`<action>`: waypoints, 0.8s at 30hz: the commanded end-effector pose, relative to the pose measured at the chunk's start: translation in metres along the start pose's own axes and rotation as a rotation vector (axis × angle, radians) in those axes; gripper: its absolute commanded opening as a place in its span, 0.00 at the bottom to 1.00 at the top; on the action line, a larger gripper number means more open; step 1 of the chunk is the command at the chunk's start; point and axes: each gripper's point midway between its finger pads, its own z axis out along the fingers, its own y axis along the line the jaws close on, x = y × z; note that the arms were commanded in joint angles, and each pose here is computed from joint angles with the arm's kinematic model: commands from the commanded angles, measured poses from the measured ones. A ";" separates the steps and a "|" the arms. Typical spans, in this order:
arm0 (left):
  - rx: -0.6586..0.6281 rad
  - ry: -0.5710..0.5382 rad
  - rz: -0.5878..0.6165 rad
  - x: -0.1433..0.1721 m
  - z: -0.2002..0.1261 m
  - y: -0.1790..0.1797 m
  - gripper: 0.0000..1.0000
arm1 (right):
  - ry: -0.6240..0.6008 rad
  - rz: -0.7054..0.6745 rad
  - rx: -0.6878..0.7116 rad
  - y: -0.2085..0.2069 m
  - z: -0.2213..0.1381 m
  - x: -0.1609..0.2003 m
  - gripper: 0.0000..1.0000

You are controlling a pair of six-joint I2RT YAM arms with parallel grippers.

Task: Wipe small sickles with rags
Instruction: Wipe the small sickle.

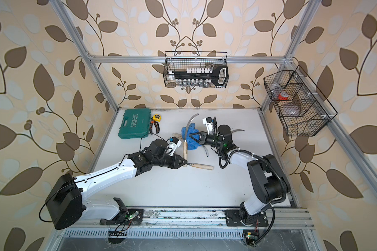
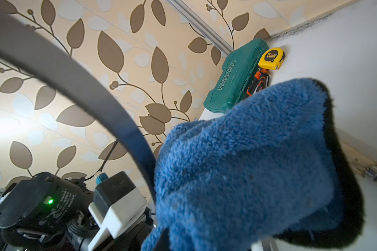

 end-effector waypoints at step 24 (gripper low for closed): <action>-0.153 0.005 0.055 -0.060 0.016 -0.006 0.00 | -0.169 -0.094 0.152 0.002 -0.002 -0.050 0.00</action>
